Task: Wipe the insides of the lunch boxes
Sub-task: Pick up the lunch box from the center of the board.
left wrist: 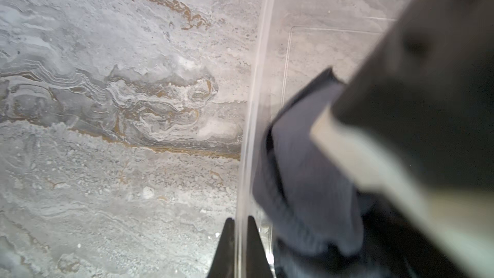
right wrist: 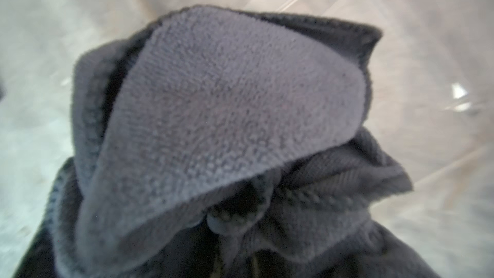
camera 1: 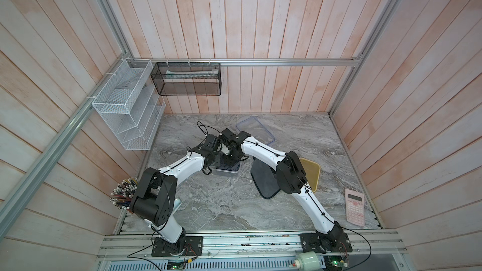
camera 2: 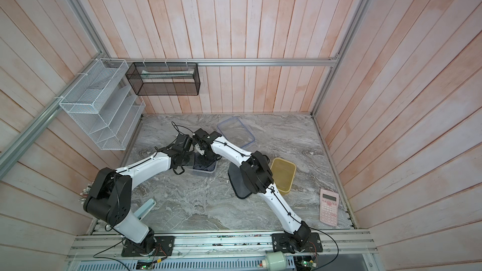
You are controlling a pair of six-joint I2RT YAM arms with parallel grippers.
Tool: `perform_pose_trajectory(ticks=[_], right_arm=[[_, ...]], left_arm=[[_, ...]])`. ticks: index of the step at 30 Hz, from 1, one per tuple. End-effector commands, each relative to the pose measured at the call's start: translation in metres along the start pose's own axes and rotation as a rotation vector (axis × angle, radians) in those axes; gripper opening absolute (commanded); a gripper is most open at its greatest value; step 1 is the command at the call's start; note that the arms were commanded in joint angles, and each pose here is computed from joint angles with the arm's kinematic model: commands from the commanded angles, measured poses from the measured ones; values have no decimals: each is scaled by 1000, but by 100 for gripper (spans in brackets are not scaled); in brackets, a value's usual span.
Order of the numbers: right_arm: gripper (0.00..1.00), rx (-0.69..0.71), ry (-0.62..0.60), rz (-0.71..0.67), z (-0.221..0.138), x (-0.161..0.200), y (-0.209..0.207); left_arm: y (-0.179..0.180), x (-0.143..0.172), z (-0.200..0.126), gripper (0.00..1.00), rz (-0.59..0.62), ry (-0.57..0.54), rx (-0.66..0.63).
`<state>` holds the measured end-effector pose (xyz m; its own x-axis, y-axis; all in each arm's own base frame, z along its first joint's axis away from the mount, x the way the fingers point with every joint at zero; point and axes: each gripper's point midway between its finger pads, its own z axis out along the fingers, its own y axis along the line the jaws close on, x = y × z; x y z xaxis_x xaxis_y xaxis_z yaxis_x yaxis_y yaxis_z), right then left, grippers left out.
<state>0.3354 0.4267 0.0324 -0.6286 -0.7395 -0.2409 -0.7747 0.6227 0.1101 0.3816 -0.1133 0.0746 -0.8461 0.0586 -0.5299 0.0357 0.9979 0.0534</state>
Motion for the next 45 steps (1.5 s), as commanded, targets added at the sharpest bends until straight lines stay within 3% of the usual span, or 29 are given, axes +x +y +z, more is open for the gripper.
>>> perform_pose_trajectory(ticks=[1,7,15,20,27,31,38,45], right_arm=[[0,-105,241,-2,9,64,23],[0,26,178,42,2,45,-20],[0,297,-32,107,-16,-17,-105],[0,403,-117,121,-15,-36,-134],[0,493,-160,93,-26,-46,-163],[0,397,-130,69,-16,-41,-139],[0,257,92,-74,24,24,-51],[0,-1,62,-64,16,40,27]], left_arm=[[34,-41,-12,2,-57,-174,-134],[25,-31,-12,2,17,-163,-74],[8,-7,-12,2,125,-92,-29],[-6,11,-6,2,198,-21,-38],[-6,29,-7,2,192,12,-12],[4,27,-13,2,161,9,-52],[36,14,-16,2,-17,-8,-99],[52,7,-22,2,-90,-55,-102]])
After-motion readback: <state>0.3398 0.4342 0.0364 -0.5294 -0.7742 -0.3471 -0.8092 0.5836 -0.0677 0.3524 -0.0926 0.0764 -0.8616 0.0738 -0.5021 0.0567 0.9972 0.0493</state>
